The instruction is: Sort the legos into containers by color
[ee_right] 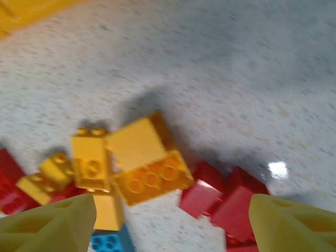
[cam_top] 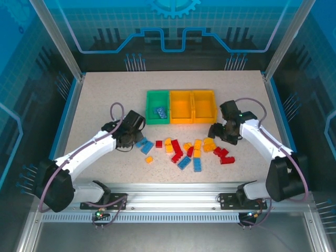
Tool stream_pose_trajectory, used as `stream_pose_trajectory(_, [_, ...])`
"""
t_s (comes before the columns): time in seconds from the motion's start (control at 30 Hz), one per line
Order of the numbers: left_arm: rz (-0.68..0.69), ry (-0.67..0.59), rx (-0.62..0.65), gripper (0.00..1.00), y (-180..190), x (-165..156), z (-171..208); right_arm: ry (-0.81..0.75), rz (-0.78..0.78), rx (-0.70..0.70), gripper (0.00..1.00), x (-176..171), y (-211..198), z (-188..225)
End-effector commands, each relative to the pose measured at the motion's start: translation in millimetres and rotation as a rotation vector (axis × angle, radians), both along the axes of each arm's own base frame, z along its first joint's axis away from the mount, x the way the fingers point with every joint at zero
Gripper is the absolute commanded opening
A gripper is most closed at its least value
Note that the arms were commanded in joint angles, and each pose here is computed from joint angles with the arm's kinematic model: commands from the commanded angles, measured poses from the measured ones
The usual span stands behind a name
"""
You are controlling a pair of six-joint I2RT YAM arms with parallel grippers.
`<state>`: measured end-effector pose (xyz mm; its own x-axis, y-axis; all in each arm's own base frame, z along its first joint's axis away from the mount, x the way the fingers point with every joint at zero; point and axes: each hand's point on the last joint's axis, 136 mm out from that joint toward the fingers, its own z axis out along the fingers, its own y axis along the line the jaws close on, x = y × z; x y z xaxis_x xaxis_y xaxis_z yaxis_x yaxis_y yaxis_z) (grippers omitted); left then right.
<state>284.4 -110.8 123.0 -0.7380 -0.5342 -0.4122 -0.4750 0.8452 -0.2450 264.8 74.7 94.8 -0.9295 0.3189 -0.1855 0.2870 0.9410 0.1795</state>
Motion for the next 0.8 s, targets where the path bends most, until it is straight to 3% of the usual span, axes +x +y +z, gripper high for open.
stream_pose_trajectory(0.0, [-0.086,-0.087,0.086,0.37,-4,38,29,0.066,-0.051,0.004,0.76,-29,-13,-10])
stream_pose_trajectory(0.13, [-0.152,-0.160,0.066,0.37,-22,90,57,0.156,-0.154,-0.030,0.78,-65,-28,-23])
stream_pose_trajectory(0.3, [-0.221,-0.203,0.073,0.37,-36,133,78,0.152,-0.263,0.003,0.79,-87,-37,-23])
stream_pose_trajectory(0.53, [-0.224,-0.184,0.060,0.46,-28,143,72,0.204,-0.332,0.076,0.77,-117,-35,-30])
stream_pose_trajectory(0.77, [-0.183,-0.098,0.070,0.69,-10,129,55,0.196,-0.351,0.148,0.72,-113,-23,-42])
